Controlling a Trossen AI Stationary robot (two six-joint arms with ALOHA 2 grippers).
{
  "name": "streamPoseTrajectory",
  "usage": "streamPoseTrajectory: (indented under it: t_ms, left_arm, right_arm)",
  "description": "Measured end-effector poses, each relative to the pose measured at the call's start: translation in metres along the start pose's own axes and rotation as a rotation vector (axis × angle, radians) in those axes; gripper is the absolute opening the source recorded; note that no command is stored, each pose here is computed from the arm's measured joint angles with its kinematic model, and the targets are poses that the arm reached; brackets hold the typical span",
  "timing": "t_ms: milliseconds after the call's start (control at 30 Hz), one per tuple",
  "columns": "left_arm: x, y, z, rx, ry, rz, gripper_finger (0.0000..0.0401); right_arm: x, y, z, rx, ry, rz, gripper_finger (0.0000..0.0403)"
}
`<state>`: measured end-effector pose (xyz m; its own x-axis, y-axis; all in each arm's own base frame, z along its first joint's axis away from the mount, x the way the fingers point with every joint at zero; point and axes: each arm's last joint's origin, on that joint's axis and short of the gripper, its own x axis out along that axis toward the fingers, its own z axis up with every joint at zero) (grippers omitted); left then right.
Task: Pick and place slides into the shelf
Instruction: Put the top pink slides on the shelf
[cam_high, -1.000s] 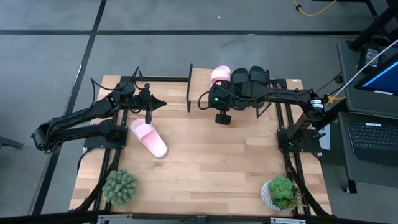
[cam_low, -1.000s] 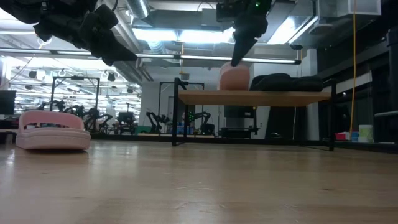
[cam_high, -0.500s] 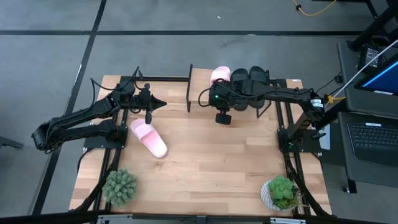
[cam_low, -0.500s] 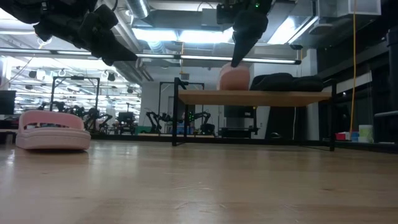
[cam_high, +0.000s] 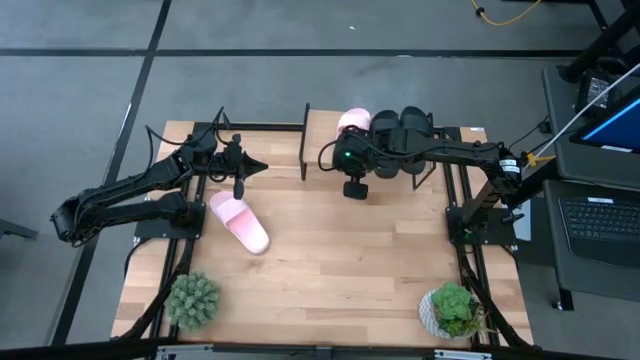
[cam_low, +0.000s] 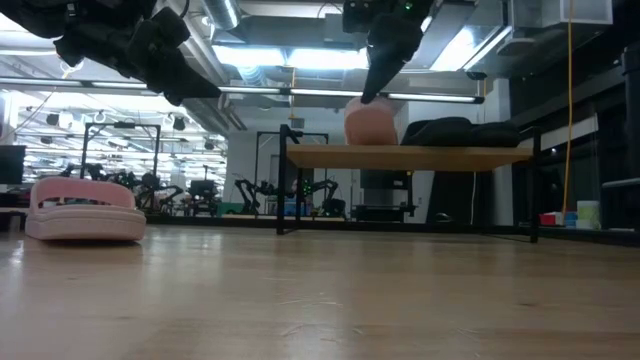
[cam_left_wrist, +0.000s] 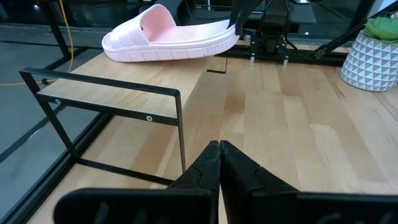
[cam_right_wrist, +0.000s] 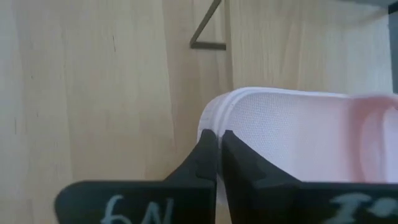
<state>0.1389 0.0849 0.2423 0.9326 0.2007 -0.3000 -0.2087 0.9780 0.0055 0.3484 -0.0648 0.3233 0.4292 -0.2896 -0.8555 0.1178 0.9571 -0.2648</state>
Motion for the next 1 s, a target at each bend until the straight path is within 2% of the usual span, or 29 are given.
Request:
streamPoseTrajectory:
  t_ms: [367, 1000]
  left_arm:
    - [0.000, 0.000, 0.000, 0.000, 0.000, 0.000, 0.0000]
    - [0.000, 0.000, 0.000, 0.001, 0.000, 0.000, 0.0000]
  right_arm:
    - [0.000, -0.005, 0.012, -0.114, -0.125, -0.036, 0.0009]
    - [0.006, -0.004, 0.017, -0.142, -0.161, -0.011, 0.0009]
